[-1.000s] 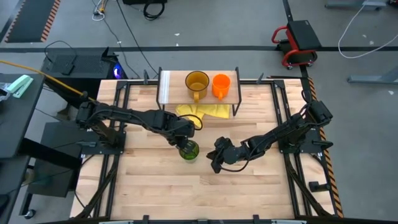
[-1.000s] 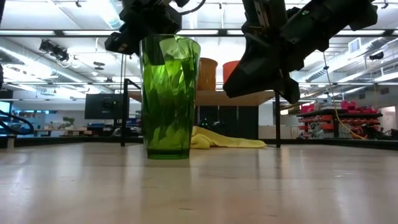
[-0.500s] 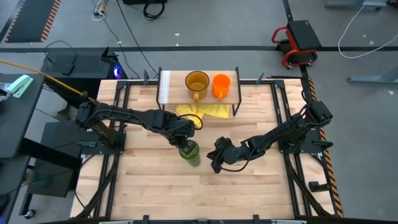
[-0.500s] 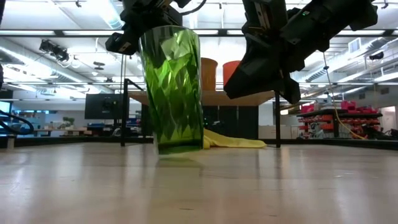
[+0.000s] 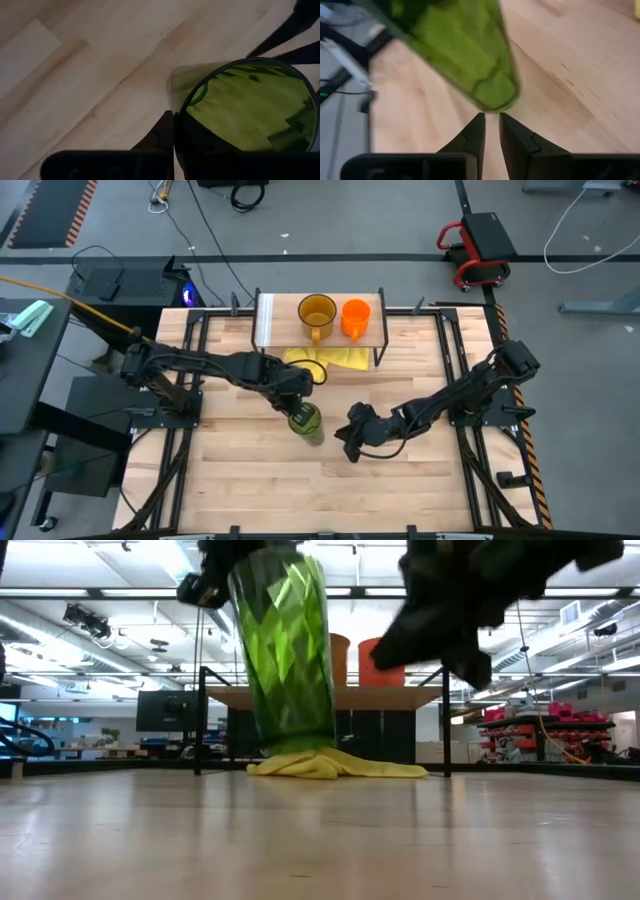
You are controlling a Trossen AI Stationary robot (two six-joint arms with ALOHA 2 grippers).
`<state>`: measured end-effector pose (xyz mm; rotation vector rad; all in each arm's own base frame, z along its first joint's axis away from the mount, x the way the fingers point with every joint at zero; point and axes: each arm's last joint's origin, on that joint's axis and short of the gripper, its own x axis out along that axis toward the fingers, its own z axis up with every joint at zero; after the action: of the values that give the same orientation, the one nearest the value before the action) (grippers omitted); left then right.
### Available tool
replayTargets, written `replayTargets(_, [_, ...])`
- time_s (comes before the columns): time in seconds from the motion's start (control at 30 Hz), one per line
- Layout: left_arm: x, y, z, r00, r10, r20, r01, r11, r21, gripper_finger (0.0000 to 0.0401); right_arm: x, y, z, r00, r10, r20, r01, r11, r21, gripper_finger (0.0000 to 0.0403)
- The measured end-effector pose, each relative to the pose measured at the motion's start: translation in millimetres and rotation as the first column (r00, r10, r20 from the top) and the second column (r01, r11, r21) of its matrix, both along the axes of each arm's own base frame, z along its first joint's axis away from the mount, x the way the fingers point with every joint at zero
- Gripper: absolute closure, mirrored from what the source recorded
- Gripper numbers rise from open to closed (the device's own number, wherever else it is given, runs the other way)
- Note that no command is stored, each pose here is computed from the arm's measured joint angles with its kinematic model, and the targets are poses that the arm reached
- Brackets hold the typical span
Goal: Stack small to large cups/mugs on shelf
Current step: Put the green cup on the shelf
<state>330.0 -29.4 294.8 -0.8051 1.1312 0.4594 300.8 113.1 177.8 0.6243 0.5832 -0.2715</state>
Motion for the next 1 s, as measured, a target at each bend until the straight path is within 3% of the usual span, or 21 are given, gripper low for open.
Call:
replayTargets(0.23, [-10,13,50,0.999,-0.026,-0.018,0.027,0.998,0.064,0.0390,-23,5,41,0.995,0.045,0.085,-0.043,0.999,-0.028,0.0342])
replayTargets(0.53, [-46,53,117,0.993,0.097,-0.063,-0.083,0.976,0.203,0.0389,-61,6,80,0.989,0.067,0.132,-0.055,0.994,-0.093,0.0342])
replayTargets(0.7, [-53,84,132,0.990,0.143,-0.002,-0.139,0.964,0.226,0.0389,-69,9,87,0.984,0.100,0.150,-0.086,0.991,-0.103,0.0342])
replayTargets(1.0, [-70,141,132,0.969,0.248,-0.017,-0.237,0.943,0.232,0.0389,-75,20,85,0.982,0.120,0.143,-0.109,0.991,-0.079,0.0342])
